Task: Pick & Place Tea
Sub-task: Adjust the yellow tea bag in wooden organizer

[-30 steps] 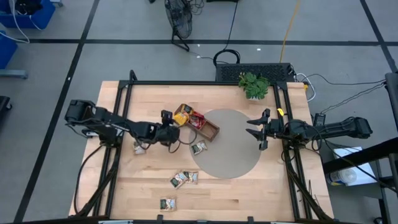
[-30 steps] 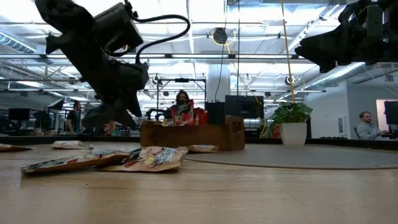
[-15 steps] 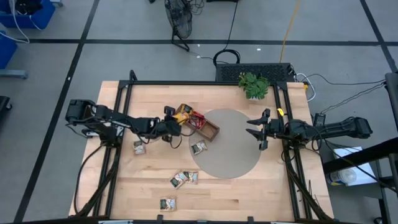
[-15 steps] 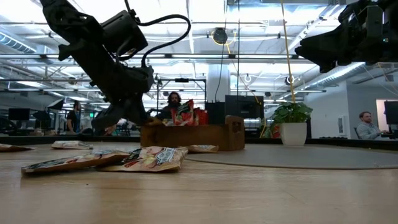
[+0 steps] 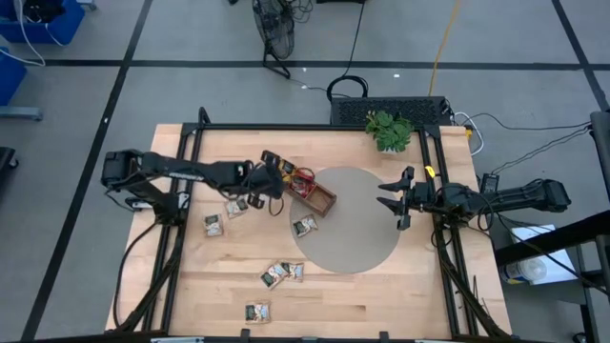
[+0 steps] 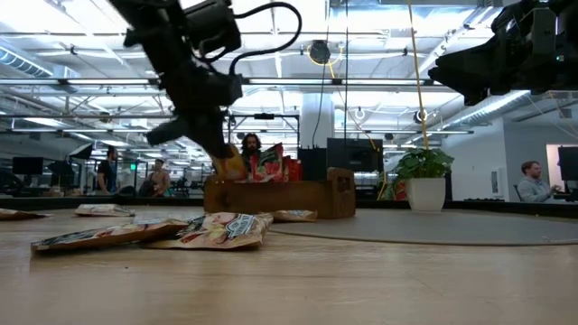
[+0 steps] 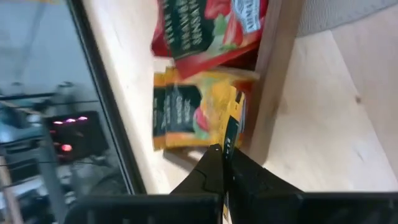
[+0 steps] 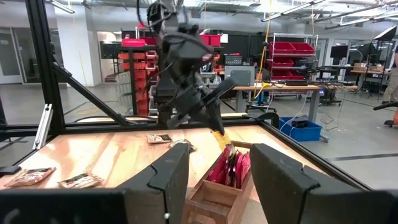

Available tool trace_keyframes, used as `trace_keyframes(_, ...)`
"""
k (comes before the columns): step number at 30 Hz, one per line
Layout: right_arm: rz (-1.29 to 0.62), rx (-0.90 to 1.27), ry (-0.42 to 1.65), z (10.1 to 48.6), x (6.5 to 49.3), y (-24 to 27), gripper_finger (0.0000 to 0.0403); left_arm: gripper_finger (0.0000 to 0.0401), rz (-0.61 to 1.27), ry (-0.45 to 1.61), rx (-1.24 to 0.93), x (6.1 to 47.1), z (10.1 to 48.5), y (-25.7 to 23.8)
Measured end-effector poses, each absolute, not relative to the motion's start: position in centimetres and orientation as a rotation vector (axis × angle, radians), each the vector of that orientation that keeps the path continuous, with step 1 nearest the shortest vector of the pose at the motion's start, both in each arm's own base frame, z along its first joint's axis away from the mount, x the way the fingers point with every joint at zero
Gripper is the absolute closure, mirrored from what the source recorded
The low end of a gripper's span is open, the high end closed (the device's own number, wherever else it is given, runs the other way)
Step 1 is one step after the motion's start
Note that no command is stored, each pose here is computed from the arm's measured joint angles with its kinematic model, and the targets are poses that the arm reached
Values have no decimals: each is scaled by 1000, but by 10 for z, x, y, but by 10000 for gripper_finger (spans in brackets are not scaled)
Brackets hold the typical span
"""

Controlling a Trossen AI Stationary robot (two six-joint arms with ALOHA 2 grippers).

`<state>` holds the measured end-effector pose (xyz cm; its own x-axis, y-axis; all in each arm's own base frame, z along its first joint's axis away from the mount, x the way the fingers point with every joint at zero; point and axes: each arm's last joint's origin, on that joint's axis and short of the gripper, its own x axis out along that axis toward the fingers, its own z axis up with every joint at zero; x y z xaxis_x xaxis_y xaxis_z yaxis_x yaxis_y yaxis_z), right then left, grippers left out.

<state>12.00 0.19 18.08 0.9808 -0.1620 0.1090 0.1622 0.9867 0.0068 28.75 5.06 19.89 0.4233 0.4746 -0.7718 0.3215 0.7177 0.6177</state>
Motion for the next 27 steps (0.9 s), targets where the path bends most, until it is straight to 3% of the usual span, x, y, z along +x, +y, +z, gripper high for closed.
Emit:
trace_keyframes(10,-163,-2,-109,181,120,2,248,399,-111,1138,654,289,232,89)
trace_keyframes(21,-163,-2,-109,181,120,2,248,400,-161,1309,581,296,189,112)
trace_keyframes(27,-163,-2,-109,181,120,2,248,398,-171,1329,575,297,185,110)
